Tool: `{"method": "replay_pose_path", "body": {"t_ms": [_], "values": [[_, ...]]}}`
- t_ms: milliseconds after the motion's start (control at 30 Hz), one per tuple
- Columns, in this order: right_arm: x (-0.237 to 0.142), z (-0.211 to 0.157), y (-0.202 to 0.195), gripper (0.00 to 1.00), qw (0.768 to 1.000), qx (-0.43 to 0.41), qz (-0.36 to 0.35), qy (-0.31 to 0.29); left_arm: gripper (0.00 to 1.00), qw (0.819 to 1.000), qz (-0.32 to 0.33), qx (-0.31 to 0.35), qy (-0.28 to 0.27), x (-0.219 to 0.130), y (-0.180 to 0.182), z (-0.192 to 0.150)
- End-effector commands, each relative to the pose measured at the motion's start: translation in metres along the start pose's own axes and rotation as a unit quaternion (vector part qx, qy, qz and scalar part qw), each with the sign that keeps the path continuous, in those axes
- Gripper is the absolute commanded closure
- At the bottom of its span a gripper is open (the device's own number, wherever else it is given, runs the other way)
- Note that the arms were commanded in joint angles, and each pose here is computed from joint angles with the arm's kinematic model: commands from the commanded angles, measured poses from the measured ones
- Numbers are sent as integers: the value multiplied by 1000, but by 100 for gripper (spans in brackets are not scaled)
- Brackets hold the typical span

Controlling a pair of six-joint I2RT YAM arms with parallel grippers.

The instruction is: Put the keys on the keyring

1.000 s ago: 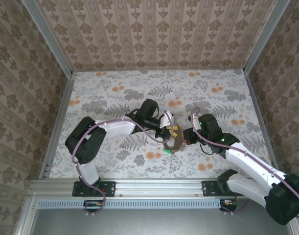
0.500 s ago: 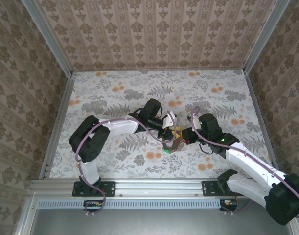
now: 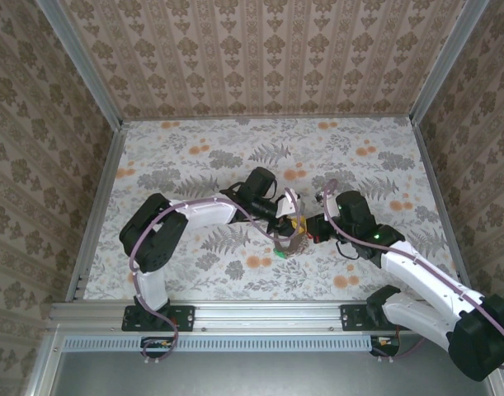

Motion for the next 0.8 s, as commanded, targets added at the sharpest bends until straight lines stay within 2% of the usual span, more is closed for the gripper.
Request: {"method": "replay_pose_path", "body": {"t_ms": [0, 167, 267, 467, 767], "values": [[-7, 13, 4, 100, 999, -13, 14, -36, 75, 1000, -10, 16, -1, 2, -1, 8], [-8, 11, 3, 100, 999, -15, 6, -29, 93, 1000, -2, 19, 0, 0, -3, 7], [-10, 8, 0, 100, 1000, -17, -14, -20, 100, 1000, 6, 23, -1, -3, -4, 8], [-11, -3, -13, 100, 997, 1, -77, 29, 100, 998, 33, 41, -18, -11, -10, 10], [5, -2, -17, 100, 995, 18, -65, 76, 100, 993, 75, 58, -67, -25, -13, 16]]}}
Point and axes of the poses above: each hand's point on the last joint's axis, 136 mm out from that joint toward the fingers, its own x axis out along the fingers, its own y axis along the line the jaws close on, z = x × y, the point moved 9 cm from there along -x, back along the fingers, and after that the axes turned 15 degrees about -x, right-handed, at the moved point
